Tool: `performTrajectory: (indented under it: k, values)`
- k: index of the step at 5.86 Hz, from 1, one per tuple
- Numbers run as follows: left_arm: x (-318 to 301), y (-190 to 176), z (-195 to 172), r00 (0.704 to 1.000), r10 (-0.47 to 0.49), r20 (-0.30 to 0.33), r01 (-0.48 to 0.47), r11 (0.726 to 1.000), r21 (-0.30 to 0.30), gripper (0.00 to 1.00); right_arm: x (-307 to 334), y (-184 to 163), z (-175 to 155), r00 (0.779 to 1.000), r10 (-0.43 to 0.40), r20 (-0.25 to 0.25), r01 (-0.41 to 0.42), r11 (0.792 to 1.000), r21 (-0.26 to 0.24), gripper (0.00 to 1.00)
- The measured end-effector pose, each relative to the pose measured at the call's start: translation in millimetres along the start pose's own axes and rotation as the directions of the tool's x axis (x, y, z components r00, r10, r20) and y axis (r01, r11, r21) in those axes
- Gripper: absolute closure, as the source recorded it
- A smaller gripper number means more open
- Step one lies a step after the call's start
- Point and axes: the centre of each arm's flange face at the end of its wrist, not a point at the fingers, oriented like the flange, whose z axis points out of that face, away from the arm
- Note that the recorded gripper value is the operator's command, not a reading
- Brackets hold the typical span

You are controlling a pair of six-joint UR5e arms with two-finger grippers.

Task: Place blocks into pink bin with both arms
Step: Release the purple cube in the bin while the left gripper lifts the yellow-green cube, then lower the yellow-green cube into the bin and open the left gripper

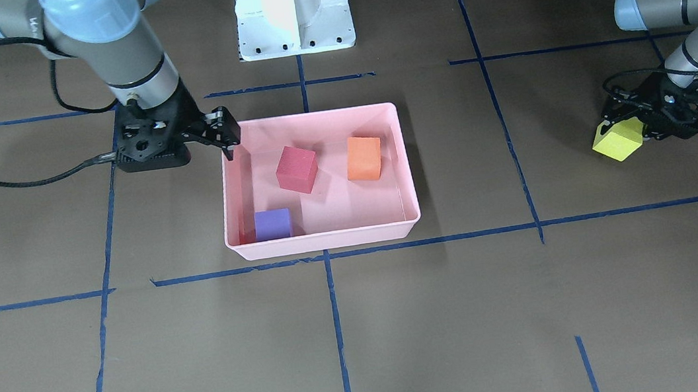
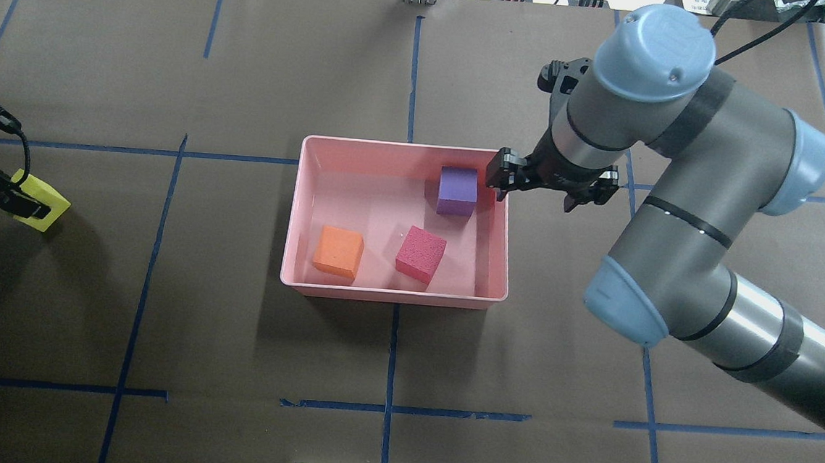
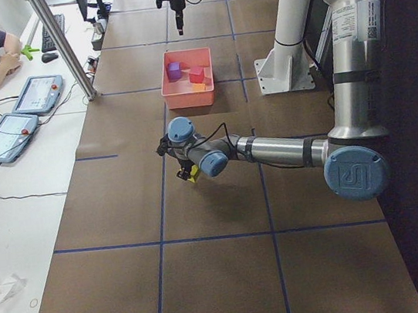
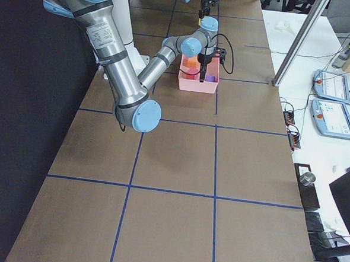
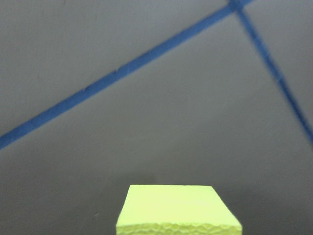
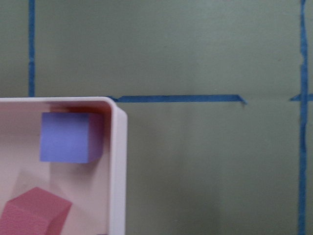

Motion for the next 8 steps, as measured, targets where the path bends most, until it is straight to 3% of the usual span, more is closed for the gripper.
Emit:
performTrajectory:
  k: [2, 4, 5, 6, 7, 8]
  values:
    - [77, -78, -42, 0.991, -0.136, -0.023, 0.136, 0.990, 0.035, 0.57, 119, -30, -19, 0.993, -0.120, -0.004, 0.119, 0.992, -0.028, 0.00]
    - [177, -149, -66, 0.963, -0.265, -0.056, 0.267, 0.963, 0.030, 0.57, 260, -24, -32, 0.960, -0.278, -0.032, 0.276, 0.960, -0.053, 0.00]
    - [237, -172, -60, 0.944, -0.325, -0.051, 0.327, 0.945, 0.023, 0.57, 333, -8, -43, 0.939, -0.342, -0.038, 0.339, 0.939, -0.063, 0.00]
    - [301, -184, -45, 0.930, -0.366, -0.027, 0.367, 0.930, 0.022, 0.46, 393, 13, -51, 0.926, -0.376, -0.038, 0.373, 0.925, -0.072, 0.00]
    - [357, -190, -26, 0.914, -0.405, -0.002, 0.405, 0.914, 0.030, 0.00, 431, 32, -54, 0.920, -0.390, -0.038, 0.386, 0.919, -0.081, 0.00]
    - [390, -191, -13, 0.901, -0.434, 0.011, 0.433, 0.900, 0.044, 0.00, 445, 41, -53, 0.920, -0.389, -0.038, 0.385, 0.919, -0.087, 0.00]
